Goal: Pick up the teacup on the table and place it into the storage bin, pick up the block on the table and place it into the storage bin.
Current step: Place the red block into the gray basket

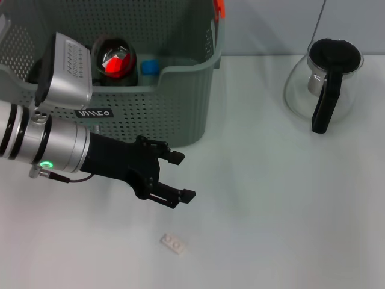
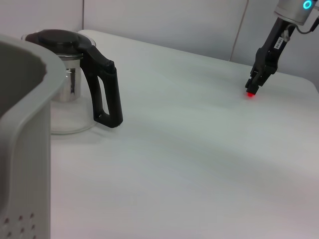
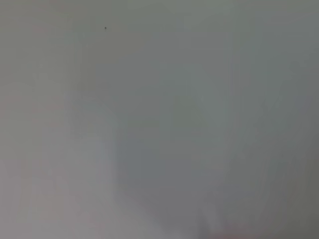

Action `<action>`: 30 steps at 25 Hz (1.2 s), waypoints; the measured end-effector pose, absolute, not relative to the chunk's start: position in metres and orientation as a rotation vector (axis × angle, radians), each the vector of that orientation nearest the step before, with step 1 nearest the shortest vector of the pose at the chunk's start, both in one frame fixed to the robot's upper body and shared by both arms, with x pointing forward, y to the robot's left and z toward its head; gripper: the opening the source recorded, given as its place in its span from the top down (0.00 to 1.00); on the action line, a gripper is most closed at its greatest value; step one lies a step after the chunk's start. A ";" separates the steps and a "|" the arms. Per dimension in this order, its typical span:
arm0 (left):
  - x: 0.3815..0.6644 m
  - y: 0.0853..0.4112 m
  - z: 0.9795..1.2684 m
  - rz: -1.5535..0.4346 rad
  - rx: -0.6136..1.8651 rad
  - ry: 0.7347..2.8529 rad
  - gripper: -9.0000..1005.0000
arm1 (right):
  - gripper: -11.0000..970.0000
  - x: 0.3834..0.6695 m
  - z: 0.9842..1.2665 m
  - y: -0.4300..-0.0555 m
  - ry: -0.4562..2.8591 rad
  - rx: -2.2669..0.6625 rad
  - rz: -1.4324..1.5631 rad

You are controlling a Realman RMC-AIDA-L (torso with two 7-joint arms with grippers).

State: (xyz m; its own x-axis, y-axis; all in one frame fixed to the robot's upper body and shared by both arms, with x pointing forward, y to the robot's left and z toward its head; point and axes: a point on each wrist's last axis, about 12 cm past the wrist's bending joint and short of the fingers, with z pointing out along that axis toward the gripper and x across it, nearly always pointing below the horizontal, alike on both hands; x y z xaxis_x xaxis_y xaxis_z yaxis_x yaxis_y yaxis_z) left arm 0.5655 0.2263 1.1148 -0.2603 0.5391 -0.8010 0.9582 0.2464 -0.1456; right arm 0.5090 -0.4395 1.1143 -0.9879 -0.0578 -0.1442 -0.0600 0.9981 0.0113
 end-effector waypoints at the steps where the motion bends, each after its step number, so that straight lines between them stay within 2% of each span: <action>1: 0.566 0.227 1.115 -0.865 1.363 1.901 0.14 | 0.78 0.509 1.115 -0.440 2.994 -0.087 0.023; 5: 0.566 0.228 1.115 -0.861 1.359 1.902 0.14 | 0.78 0.514 1.122 -0.438 2.964 -0.100 0.039; 11: 0.566 0.232 1.115 -0.855 1.354 1.908 0.14 | 0.78 0.538 1.148 -0.414 2.863 -0.240 0.175; 17: 0.565 0.239 1.114 -0.843 1.341 1.924 0.14 | 0.78 0.572 1.183 -0.370 2.702 -0.450 0.413; 30: 0.561 0.264 1.114 -0.816 1.239 1.940 0.14 | 0.78 0.614 1.239 -0.281 2.378 -0.780 0.706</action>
State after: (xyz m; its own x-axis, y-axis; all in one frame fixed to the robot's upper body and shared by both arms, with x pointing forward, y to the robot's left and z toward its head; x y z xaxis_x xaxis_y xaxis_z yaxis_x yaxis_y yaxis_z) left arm 0.5610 0.2642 1.1138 -0.3110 0.4964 -0.8105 0.9265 0.3483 -0.1422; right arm 0.6144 -0.2806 1.2394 -0.6899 -0.3693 -0.6227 -0.6493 0.6961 0.3064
